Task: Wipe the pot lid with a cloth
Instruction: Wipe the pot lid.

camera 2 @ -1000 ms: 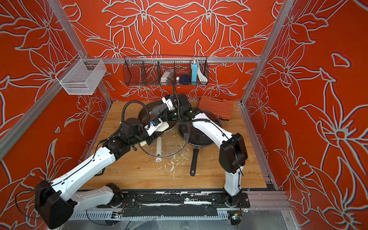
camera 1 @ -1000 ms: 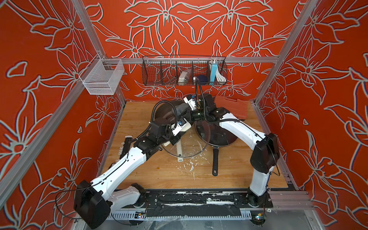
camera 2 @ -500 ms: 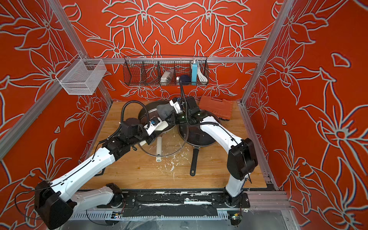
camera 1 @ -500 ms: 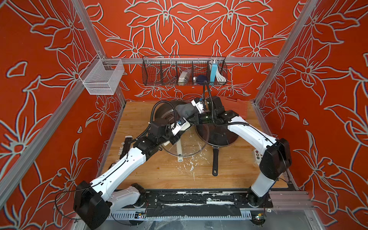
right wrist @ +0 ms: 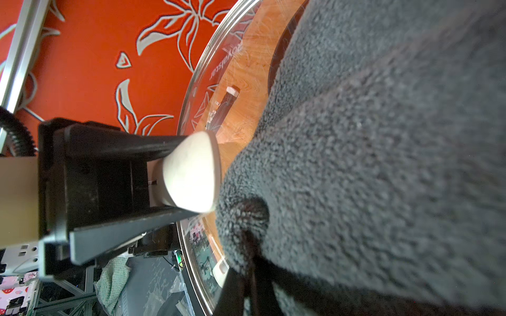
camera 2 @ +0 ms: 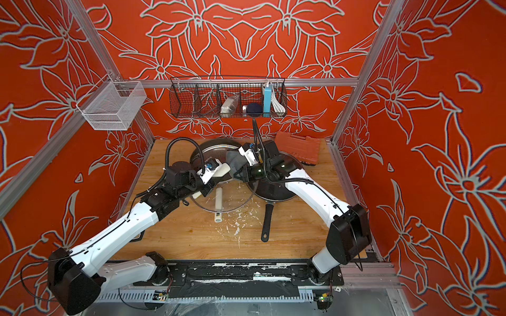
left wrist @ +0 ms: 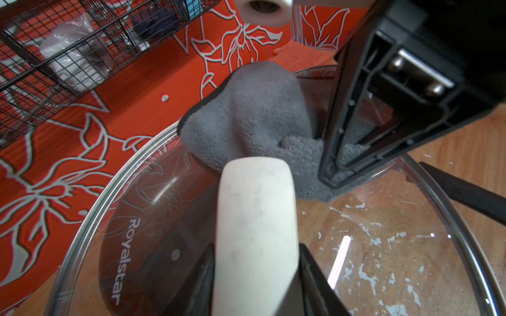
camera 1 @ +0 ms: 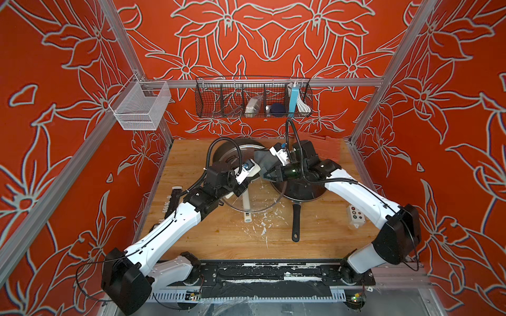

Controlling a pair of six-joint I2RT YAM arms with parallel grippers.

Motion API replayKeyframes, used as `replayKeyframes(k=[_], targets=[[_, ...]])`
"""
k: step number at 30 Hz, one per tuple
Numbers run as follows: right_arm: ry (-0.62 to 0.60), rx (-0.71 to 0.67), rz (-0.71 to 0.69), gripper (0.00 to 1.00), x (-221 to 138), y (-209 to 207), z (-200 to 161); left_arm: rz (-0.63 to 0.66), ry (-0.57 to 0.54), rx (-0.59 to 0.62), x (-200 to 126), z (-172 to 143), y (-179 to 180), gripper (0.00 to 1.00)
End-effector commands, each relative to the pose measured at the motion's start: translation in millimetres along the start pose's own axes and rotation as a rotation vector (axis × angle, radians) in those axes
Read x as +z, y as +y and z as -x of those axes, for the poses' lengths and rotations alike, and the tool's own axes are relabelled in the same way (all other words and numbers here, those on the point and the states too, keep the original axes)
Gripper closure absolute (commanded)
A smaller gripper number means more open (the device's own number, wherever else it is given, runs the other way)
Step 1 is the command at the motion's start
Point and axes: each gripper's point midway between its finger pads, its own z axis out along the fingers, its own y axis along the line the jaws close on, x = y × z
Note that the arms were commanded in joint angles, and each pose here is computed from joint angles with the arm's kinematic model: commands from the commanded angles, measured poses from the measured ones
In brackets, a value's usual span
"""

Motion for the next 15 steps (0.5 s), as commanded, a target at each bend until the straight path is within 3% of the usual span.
replayKeyframes(k=[1,6,15], targets=[[0.018,0.009,0.032,1.0,-4,8,-15,0.123,-0.369,0.034,-38,107,33,1.0],[-0.01,0.022,0.049,1.0,0,13,-13,0.097,-0.381,0.029,-37,107,28,1.0],[-0.059,0.011,0.01,1.0,20,6,35,0.04,-0.4,0.055,-38,104,10,1.0]])
